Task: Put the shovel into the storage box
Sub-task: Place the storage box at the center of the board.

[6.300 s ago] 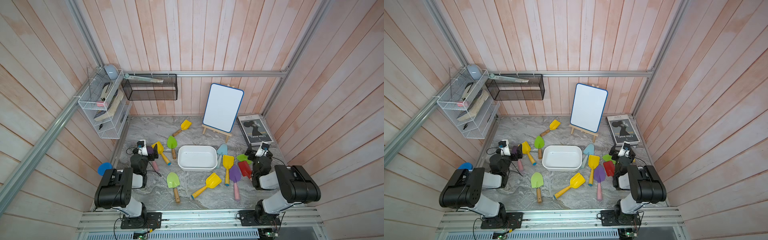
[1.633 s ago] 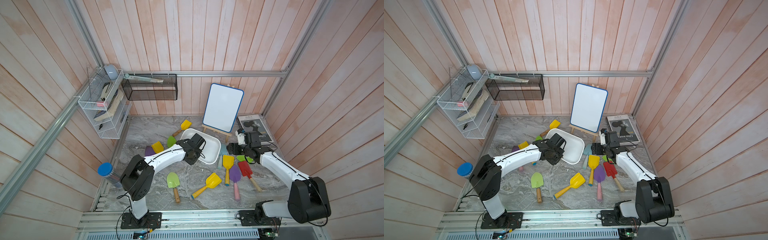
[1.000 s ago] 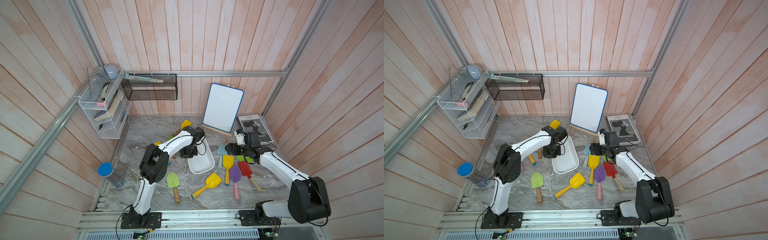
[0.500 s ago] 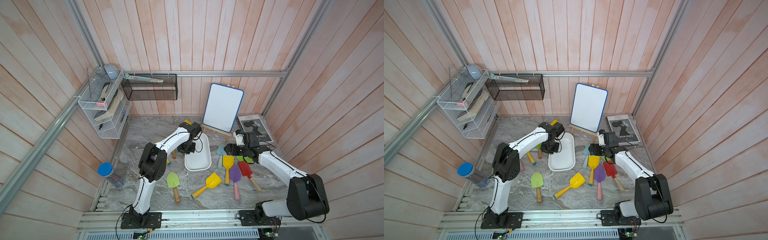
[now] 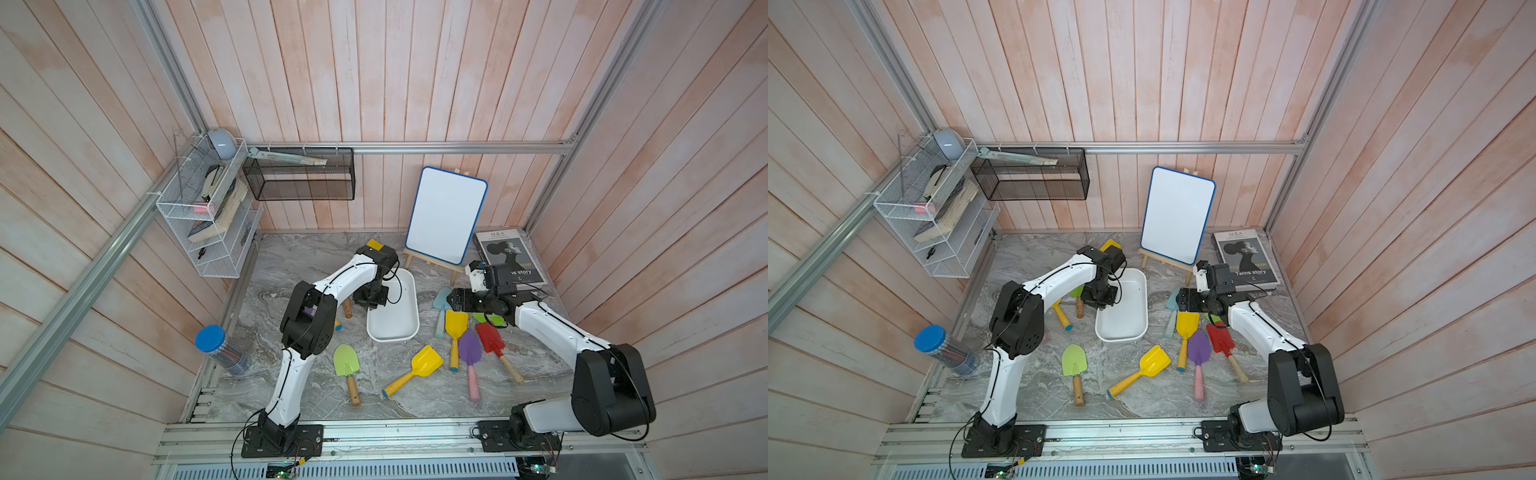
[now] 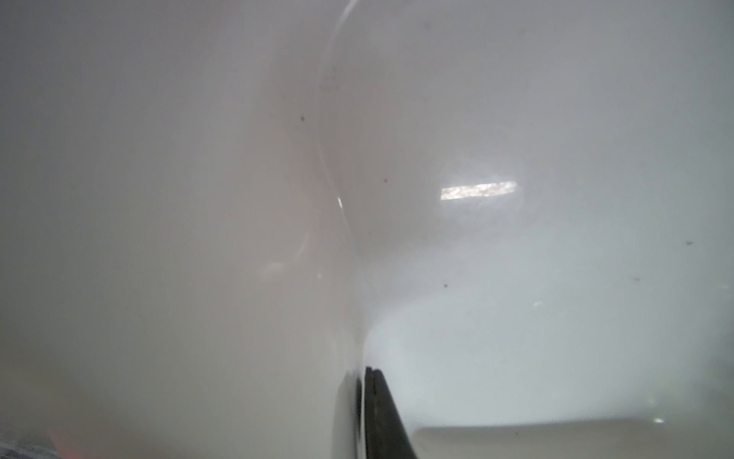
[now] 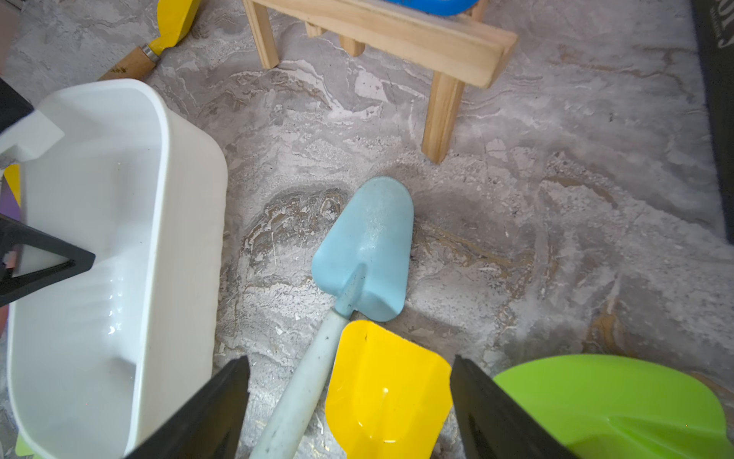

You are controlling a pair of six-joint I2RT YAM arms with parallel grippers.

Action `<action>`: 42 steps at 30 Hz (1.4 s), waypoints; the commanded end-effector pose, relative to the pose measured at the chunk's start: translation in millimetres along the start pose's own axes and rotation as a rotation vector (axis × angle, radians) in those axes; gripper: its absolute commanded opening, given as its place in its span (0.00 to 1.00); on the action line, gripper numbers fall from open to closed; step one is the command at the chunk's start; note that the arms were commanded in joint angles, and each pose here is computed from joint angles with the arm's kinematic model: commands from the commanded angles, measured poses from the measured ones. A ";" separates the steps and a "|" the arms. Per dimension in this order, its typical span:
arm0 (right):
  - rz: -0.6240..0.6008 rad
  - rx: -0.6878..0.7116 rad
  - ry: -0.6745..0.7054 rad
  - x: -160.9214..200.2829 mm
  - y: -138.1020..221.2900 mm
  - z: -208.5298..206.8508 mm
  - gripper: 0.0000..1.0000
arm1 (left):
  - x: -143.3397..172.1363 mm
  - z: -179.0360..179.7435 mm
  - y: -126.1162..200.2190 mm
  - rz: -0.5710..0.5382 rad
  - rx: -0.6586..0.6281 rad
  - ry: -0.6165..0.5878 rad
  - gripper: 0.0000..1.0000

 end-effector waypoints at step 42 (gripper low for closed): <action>-0.025 0.262 0.026 -26.8 36.2 -24.9 0.86 | -0.9 24.1 167.7 -0.426 -0.009 0.058 0.76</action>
Point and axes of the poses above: each gripper's point midway between its finger pads, its own y axis back along the fingers, its own z axis along the line the jaws close on, x = y × z, the point moved 8 cm from there along y, back along the fingers, and after that the axes turned 1 degree about y, right-handed, at the moved point
